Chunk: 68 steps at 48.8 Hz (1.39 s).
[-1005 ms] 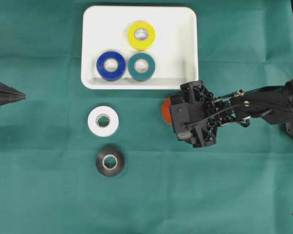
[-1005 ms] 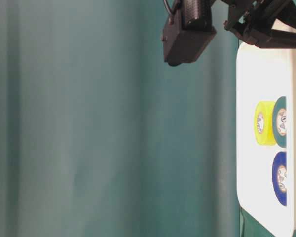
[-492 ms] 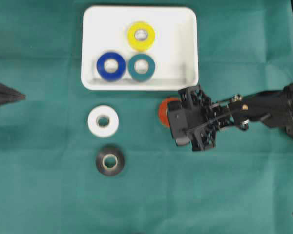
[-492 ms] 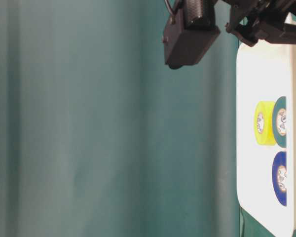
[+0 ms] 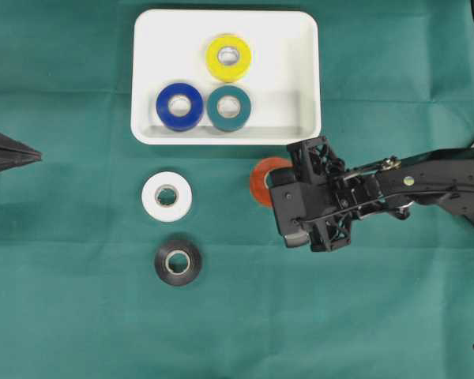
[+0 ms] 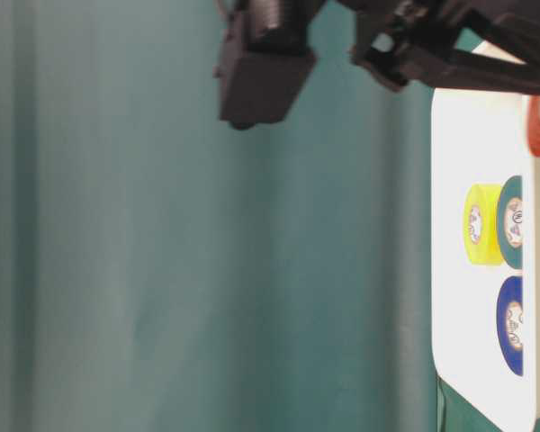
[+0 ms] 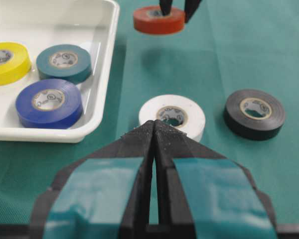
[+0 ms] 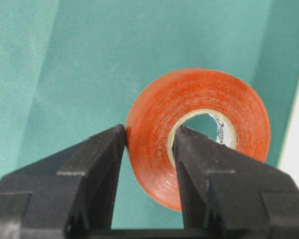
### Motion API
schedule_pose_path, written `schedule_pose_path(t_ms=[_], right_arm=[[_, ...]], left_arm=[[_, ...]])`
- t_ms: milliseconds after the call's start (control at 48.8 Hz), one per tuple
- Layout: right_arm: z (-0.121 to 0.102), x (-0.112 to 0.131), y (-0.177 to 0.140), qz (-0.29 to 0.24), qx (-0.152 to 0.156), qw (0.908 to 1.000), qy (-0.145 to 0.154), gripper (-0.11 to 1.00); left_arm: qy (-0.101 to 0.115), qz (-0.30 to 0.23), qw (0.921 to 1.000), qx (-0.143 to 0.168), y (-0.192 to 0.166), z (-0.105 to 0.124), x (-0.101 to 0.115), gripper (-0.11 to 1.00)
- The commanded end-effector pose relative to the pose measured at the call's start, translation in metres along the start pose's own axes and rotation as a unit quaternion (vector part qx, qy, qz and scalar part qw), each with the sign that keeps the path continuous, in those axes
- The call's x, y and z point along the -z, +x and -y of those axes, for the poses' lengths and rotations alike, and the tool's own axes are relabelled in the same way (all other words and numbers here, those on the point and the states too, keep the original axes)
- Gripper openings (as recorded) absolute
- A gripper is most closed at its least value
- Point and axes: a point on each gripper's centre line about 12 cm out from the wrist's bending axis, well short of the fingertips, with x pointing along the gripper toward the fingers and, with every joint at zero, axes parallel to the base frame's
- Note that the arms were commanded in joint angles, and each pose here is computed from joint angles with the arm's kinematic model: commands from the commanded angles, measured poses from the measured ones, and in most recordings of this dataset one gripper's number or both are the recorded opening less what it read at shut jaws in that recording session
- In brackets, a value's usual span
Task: Put the tape into the white case with the right arm.
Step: 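Lift the orange-red roll and set it in the tray's lower right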
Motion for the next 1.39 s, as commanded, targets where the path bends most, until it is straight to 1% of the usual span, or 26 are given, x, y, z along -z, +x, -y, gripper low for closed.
schedule_pose_path(t_ms=[0,287,410,615,718,882,1025,1148,1251,1374], right_arm=[[0.002,-0.015,-0.014,0.019,0.006,0.9998,0.003,0.03],[0.005,-0.014,-0.014,0.013,0.011,0.9999,0.002,0.03],[0.013,-0.014,-0.014,0.013,0.019,0.9997,0.004,0.03],[0.035,-0.013,-0.013,0.012,0.044,0.999,-0.001,0.03],[0.047,-0.013,-0.013,0.012,0.057,0.9983,0.006,0.03],[0.066,-0.01,-0.013,0.009,0.073,0.997,0.025,0.03],[0.088,-0.007,-0.014,0.007,0.095,0.9948,0.037,0.03],[0.107,-0.004,-0.016,0.009,0.11,0.9923,0.057,0.03],[0.114,-0.003,-0.016,0.015,0.113,0.9912,0.066,0.03],[0.115,-0.003,-0.015,0.02,0.112,0.9911,0.069,0.03]], left_arm=[[0.0,0.006,1.0,-0.001,0.0,0.0,-0.005,0.0],[0.0,0.005,1.0,-0.001,0.001,0.0,-0.005,0.0],[0.0,0.005,1.0,-0.001,0.0,0.0,-0.004,0.0],[0.0,0.006,1.0,-0.001,0.0,0.0,-0.005,0.0],[-0.001,0.006,1.0,-0.001,0.0,0.0,-0.005,0.0],[0.0,0.005,1.0,-0.001,0.0,0.0,-0.004,0.0],[0.0,0.005,1.0,-0.001,0.001,0.0,-0.005,0.0],[-0.001,0.005,1.0,-0.001,0.0,0.0,-0.004,0.0],[-0.001,0.005,1.0,-0.001,0.001,0.0,-0.004,0.0],[-0.001,0.005,1.0,-0.001,0.0,0.0,-0.004,0.0]])
